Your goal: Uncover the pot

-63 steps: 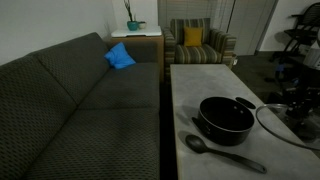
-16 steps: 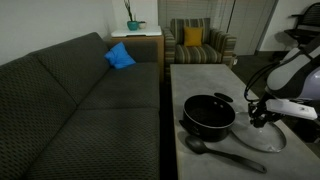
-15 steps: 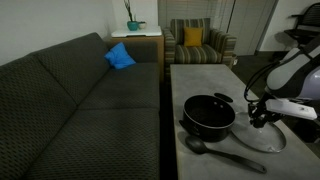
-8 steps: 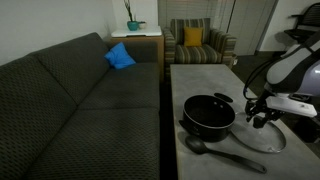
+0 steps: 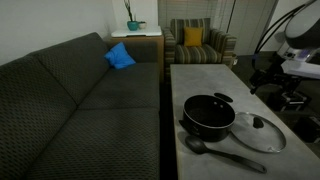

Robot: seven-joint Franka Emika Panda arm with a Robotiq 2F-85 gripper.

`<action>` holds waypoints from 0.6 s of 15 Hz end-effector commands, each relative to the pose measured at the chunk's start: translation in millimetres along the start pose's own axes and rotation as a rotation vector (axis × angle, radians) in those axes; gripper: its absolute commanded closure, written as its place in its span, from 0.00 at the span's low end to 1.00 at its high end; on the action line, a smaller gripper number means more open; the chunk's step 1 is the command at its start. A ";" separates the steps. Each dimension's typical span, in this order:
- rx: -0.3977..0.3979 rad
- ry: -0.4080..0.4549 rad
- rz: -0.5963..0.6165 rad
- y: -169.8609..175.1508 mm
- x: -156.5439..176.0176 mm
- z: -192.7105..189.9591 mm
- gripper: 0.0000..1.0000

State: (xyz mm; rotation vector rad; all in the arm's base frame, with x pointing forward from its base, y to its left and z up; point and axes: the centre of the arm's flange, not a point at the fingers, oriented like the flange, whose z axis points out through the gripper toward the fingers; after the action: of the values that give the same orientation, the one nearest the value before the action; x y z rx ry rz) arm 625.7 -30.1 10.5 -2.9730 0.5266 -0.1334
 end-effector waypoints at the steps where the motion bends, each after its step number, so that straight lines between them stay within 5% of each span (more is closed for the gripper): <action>1: -0.002 -0.013 -0.016 -3.6 -29.1 -73.4 0.00; 9: 0.017 -0.017 -0.008 -6.6 -39.0 -114.4 0.00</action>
State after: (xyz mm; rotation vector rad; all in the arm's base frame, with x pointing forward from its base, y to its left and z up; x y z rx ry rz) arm 596.1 -22.4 107.3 -2.9762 0.5096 -0.1559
